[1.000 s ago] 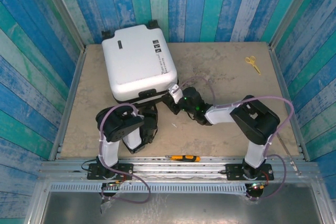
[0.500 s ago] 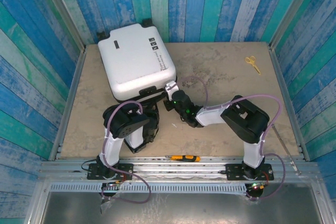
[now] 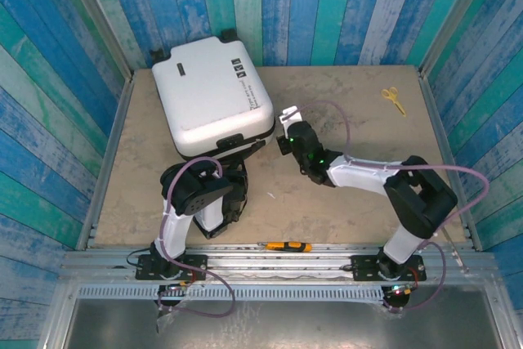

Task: Pack the luggage

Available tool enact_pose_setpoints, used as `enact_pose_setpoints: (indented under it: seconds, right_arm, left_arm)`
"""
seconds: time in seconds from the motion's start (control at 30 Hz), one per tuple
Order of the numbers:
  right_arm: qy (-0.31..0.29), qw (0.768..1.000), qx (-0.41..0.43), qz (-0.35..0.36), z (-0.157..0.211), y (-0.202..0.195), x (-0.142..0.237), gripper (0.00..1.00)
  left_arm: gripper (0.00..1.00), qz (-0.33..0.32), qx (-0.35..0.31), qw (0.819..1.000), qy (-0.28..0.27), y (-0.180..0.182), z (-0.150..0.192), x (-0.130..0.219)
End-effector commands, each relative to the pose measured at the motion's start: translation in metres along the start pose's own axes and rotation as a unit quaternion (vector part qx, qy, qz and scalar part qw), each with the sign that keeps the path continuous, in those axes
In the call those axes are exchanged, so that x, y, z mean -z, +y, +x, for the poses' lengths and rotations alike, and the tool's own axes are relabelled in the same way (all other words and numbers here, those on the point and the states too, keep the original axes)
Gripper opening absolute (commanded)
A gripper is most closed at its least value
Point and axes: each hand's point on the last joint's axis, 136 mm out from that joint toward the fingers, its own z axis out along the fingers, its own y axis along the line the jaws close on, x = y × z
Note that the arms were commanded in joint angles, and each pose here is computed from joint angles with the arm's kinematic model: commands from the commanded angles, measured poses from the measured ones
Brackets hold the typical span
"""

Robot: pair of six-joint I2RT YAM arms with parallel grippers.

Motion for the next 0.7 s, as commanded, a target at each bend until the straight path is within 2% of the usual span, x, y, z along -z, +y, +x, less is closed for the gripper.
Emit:
enact_pose_setpoints:
  seconds: [0.0,0.1,0.2,0.43,0.67]
  right_arm:
    - [0.035,0.994,0.003,-0.104,0.029,0.025,0.010,0.13]
    - [-0.007,0.976,-0.020,-0.217,0.027,0.060,0.024,0.40]
    - [0.000,0.965,-0.036,-0.258,0.032,0.080,0.018,0.51]
    - [-0.001,0.971,-0.030,-0.237,0.033,0.106,-0.004,0.58]
    - [-0.020,0.987,-0.046,-0.150,0.023,0.104,-0.022,0.58]
  left_arm:
    - [0.00,-0.211,-0.177,0.959,0.072,0.126,-0.015,0.044]
    - [0.00,-0.212,-0.182,0.957,0.075,0.126,-0.013,0.043]
    - [0.00,-0.215,-0.184,0.956,0.077,0.128,-0.013,0.043]
    - [0.00,-0.215,-0.186,0.955,0.080,0.128,-0.011,0.042]
    - [0.00,-0.217,-0.187,0.955,0.082,0.130,-0.011,0.043]
